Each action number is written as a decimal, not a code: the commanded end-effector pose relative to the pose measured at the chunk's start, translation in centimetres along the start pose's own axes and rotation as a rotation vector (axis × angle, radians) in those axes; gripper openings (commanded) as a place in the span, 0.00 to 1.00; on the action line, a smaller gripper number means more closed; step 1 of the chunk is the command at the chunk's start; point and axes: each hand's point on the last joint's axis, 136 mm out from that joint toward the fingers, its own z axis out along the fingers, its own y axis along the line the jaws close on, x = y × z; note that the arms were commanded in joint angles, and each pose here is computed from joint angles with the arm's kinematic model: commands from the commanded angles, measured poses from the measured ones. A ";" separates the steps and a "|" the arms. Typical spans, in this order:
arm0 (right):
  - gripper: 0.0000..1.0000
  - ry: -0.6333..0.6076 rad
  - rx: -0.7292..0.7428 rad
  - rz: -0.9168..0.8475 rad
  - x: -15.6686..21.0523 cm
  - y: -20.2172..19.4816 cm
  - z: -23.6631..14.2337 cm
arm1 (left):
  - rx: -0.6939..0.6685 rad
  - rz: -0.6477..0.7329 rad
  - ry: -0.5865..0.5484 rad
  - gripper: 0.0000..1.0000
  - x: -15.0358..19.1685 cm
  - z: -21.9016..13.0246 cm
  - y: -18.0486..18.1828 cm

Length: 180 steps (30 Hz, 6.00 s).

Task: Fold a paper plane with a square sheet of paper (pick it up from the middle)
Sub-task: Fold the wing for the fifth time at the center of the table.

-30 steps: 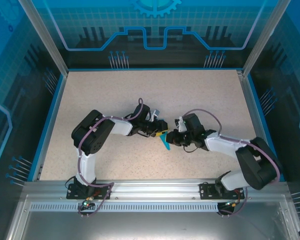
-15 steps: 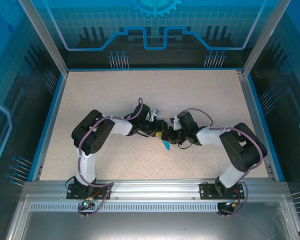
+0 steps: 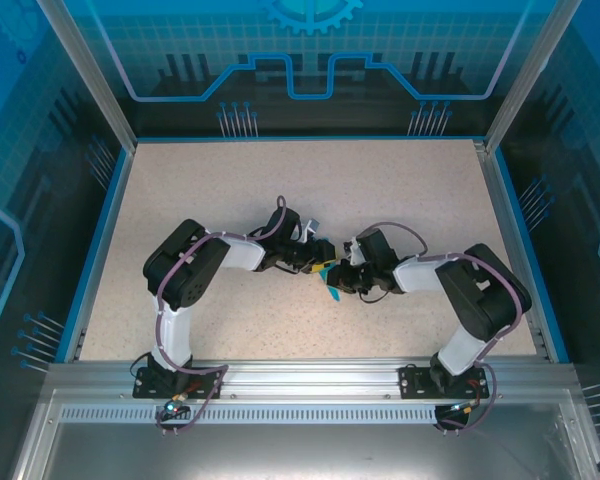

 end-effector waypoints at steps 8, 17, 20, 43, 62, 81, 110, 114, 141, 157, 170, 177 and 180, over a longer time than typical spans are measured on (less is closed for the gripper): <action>0.14 -0.020 -0.106 0.001 -1.4 3.3 -1.4 | -0.122 -0.062 0.023 0.48 0.8 0.6 4.1; 0.13 0.036 -0.023 0.050 -0.7 -0.1 1.1 | -0.115 -0.061 0.026 0.49 0.8 0.6 3.9; 0.10 0.062 0.044 0.077 1.0 -2.5 1.3 | -0.108 -0.051 0.018 0.49 0.6 0.5 3.5; 0.04 0.099 0.141 0.131 2.7 -5.7 0.8 | 0.021 0.169 -0.111 0.52 -1.4 -5.3 -4.7; 0.03 0.118 0.156 0.141 3.5 -6.4 0.8 | -0.031 0.072 -0.127 0.45 -4.3 -2.0 1.7; 0.02 0.148 0.149 0.130 4.3 -6.5 0.9 | -0.198 -0.057 -0.204 0.46 -8.6 -5.9 5.4; 0.02 0.164 0.137 0.115 4.2 -5.9 1.5 | -0.151 0.037 -0.145 0.43 -6.3 -1.3 3.7; 0.02 0.169 0.148 0.111 4.6 -6.2 1.2 | -0.199 0.043 -0.153 0.44 -7.3 -2.0 5.3; 0.02 0.149 0.102 0.074 3.1 -4.1 1.0 | -0.175 0.119 -0.283 0.47 -10.2 -9.1 -0.4; 0.03 0.150 0.098 0.094 3.3 -4.7 1.6 | -0.106 0.110 -0.061 0.42 -3.8 -0.4 -0.8; 0.03 0.145 0.083 0.080 3.7 -4.4 0.9 | -0.215 0.049 -0.109 0.41 -6.4 -1.8 4.6; 0.03 0.145 0.077 0.075 3.8 -4.2 0.8 | -0.248 0.052 -0.122 0.41 -7.2 -2.7 5.4; 0.03 0.147 0.074 0.075 3.8 -4.2 0.8 | -0.257 0.063 -0.129 0.41 -7.7 -3.0 5.6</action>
